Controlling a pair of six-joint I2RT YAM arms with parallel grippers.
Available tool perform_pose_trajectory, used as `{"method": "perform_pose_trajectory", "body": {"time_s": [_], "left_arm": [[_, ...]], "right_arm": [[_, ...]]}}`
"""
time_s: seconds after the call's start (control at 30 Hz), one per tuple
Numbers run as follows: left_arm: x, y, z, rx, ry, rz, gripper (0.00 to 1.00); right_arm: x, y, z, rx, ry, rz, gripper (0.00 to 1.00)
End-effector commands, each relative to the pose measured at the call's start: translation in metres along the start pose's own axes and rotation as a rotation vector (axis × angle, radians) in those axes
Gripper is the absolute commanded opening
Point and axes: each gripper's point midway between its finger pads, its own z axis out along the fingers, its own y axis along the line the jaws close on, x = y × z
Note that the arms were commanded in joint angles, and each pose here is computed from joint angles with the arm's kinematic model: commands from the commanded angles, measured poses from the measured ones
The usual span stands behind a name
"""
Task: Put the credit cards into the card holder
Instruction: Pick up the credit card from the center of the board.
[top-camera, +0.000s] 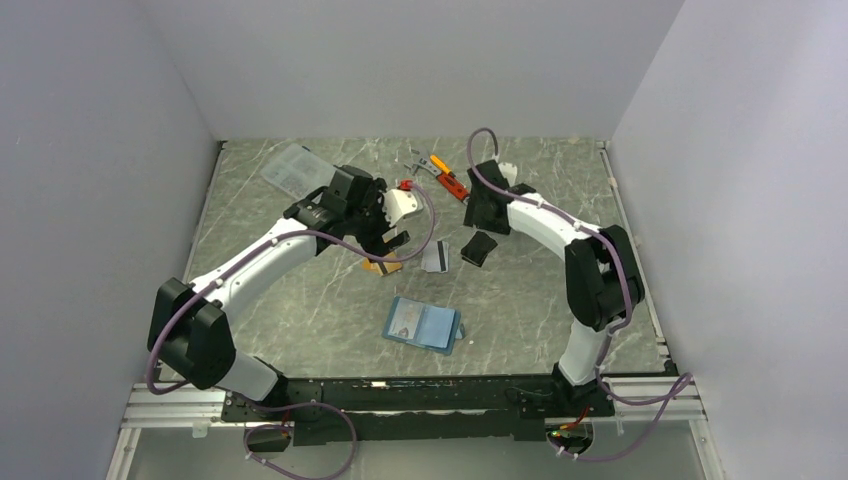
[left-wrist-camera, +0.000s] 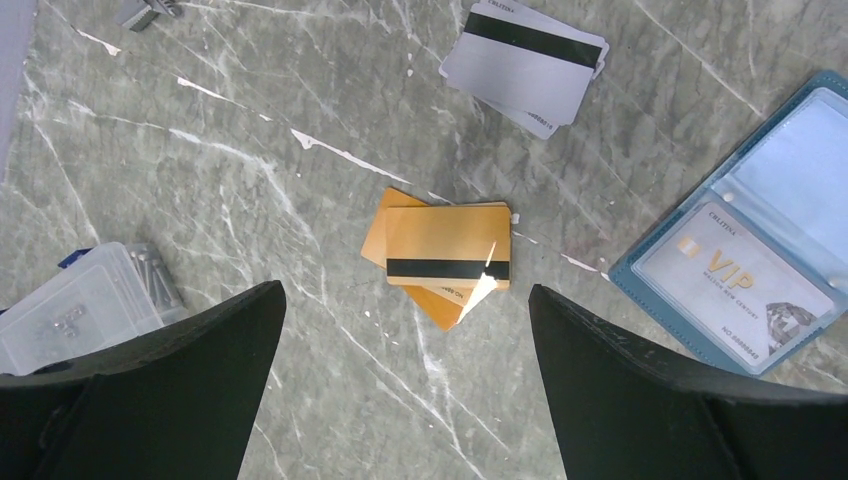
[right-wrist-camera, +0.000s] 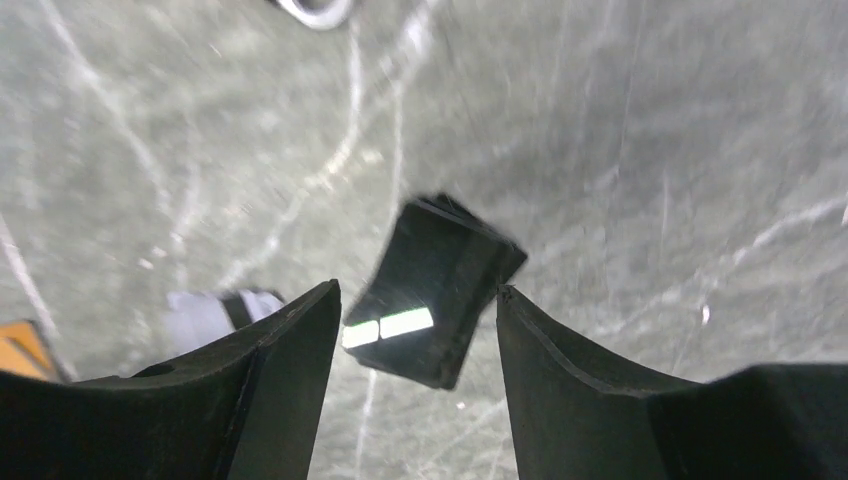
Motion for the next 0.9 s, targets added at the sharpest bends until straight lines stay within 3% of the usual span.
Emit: {"method": "perform_pose_trajectory", "body": {"time_s": [0.0,0.43,0.87], "left_arm": [[-0.008,-0.005,-0.009,0.011,-0.044,0.000,1.00],[-0.012,-0.005,-0.013,0.005,-0.059,-0.006,0.99],[-0.011,-0.007,-0.014,0.021,-0.050,0.000,0.99]], "right_arm": [[-0.037,0.006,-0.002,0.014,-0.067,-0.051,0.62],[-0.030,0.012,0.051,0.053,-0.029,-0.104,0.60],[0.012,-0.008,0.058,0.079,0.025,-0.111,0.57]]}}
